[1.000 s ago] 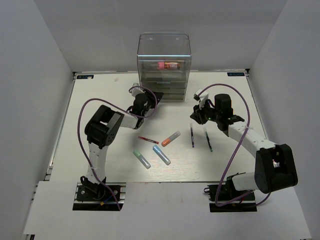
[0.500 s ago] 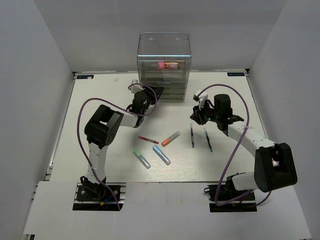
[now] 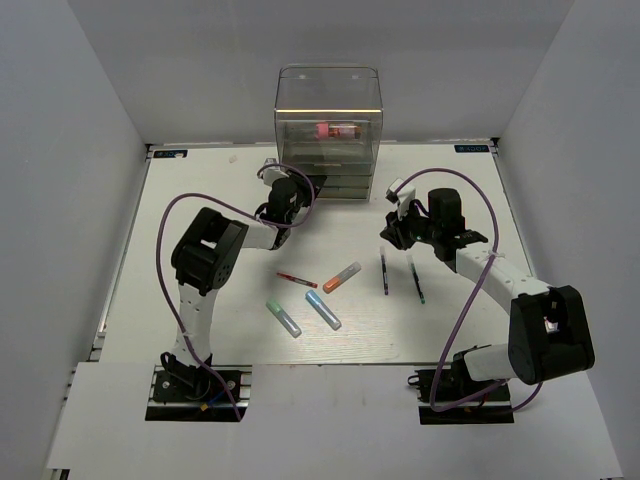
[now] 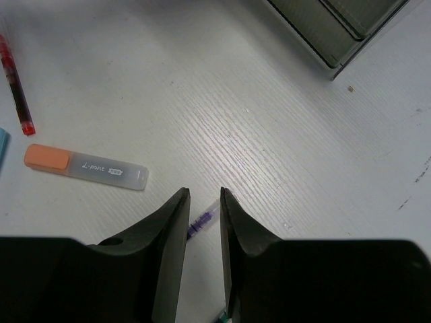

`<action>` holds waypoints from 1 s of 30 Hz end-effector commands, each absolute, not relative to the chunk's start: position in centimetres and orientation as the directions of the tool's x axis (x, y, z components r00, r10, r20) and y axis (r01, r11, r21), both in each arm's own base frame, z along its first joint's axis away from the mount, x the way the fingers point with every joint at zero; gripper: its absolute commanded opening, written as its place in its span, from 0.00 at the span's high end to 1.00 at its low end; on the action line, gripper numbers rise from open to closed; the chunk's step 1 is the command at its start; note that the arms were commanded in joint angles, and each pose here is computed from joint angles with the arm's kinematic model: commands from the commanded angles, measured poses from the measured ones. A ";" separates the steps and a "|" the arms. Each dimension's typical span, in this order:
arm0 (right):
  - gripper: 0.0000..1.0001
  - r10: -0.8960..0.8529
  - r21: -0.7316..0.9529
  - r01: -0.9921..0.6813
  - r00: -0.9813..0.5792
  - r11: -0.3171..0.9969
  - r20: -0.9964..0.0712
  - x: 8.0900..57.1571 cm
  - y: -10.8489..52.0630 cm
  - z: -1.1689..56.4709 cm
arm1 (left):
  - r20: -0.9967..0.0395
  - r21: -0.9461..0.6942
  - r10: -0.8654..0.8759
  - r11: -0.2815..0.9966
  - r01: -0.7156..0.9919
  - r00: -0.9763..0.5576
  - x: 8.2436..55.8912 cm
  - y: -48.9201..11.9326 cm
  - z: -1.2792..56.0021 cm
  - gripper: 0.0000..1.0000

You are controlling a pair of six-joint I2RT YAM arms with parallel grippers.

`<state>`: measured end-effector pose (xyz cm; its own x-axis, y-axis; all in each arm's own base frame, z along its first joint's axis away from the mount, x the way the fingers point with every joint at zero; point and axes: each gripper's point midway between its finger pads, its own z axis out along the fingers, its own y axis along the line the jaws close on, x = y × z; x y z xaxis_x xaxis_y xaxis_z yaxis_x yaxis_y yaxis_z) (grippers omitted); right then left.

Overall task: Sort the stationery into containers
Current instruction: Open the drawer in the storage box.

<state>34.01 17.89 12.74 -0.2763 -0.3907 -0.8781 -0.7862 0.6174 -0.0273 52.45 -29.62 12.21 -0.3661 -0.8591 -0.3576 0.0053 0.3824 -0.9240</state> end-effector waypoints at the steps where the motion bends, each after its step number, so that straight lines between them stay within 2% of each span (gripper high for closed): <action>1: 0.69 -0.392 -0.028 -0.795 -0.268 0.606 -0.880 33.8 17.9 12.5 | -0.358 -0.930 -0.877 0.366 0.036 -0.321 53.6 -29.2 14.0 0.81; 6: 0.69 -0.399 -0.035 -0.798 -0.263 0.602 -0.879 33.7 17.8 12.4 | -0.357 -0.930 -0.874 0.365 0.038 -0.330 53.0 -29.1 13.7 0.93; 9: 0.58 -0.414 -0.040 -0.808 -0.258 0.588 -0.873 33.4 17.8 12.1 | -0.355 -0.932 -0.865 0.359 0.055 -0.355 51.8 -29.5 13.8 0.96; 11: 0.48 -0.421 -0.037 -0.812 -0.262 0.582 -0.869 33.3 17.9 11.9 | -0.353 -0.933 -0.858 0.355 0.066 -0.373 50.7 -29.8 13.6 0.97; 15: 0.39 -0.419 -0.013 -0.818 -0.280 0.575 -0.864 32.9 18.1 11.5 | -0.343 -0.936 -0.854 0.343 0.072 -0.391 48.7 -29.6 13.8 0.99; 24: 0.38 -0.411 0.038 -0.833 -0.311 0.552 -0.857 32.5 18.6 11.6 | -0.350 -0.934 -0.831 0.347 0.089 -0.433 46.2 -30.0 13.9 0.99; 28: 0.41 -0.423 0.033 -0.888 -0.250 0.458 -0.871 31.3 19.6 12.2 | -0.368 -0.927 -0.820 0.362 0.101 -0.439 45.8 -30.0 14.2 1.00; 30: 0.42 -0.446 -0.022 -0.919 -0.170 0.394 -0.879 30.9 19.9 12.6 | -0.368 -0.925 -0.813 0.367 0.095 -0.450 45.3 -30.2 14.1 1.00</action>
